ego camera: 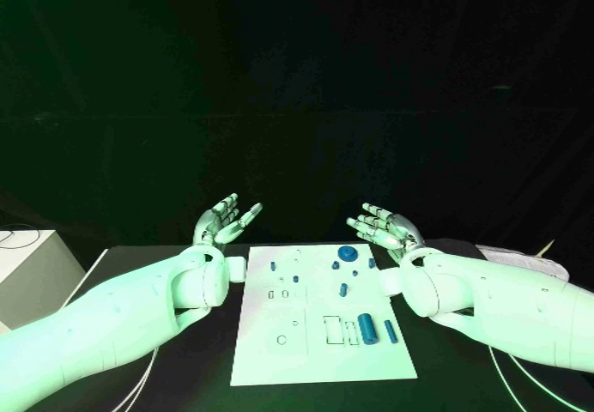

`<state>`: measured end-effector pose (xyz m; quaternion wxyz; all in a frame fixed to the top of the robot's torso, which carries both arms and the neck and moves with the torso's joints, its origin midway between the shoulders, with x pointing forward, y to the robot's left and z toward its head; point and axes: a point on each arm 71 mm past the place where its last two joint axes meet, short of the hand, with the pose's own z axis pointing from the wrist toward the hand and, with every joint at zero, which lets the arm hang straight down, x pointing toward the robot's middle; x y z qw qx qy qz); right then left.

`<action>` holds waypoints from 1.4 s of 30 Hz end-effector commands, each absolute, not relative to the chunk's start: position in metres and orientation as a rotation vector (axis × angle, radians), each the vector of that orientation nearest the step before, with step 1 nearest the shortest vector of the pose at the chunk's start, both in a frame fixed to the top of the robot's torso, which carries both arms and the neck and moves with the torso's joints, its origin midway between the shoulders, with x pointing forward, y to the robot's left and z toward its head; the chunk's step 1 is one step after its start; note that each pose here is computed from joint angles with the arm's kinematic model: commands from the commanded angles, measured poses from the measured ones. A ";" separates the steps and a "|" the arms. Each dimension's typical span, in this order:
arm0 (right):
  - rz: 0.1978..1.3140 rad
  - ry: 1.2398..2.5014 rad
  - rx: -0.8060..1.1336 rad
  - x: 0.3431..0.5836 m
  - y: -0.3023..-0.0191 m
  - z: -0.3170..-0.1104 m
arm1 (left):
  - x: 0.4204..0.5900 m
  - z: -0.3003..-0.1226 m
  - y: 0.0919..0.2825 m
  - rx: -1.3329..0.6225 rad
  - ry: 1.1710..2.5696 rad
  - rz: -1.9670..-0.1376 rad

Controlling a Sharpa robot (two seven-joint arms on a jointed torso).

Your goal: Assemble the parts on the task board

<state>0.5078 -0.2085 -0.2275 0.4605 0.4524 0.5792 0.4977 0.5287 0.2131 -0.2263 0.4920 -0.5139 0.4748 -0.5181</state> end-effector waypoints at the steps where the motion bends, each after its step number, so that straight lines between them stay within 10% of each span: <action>1: 1.307 1.600 1.035 0.511 -0.200 -0.229 | 0.532 -0.226 0.206 -1.201 1.216 -1.353; 6: 1.306 1.627 1.020 0.514 -0.201 -0.229 | 0.533 -0.226 0.206 -1.201 1.216 -1.354; 7: 1.155 1.567 0.540 0.523 -0.216 -0.209 | 0.528 -0.222 0.214 -1.177 1.244 -1.385; 18: 0.949 1.518 0.133 0.530 -0.218 -0.185 | 0.512 -0.202 0.219 -1.100 1.267 -1.425; 42: 0.481 1.619 -0.277 0.546 -0.211 -0.155 | 0.472 -0.163 0.214 -1.059 1.299 -1.571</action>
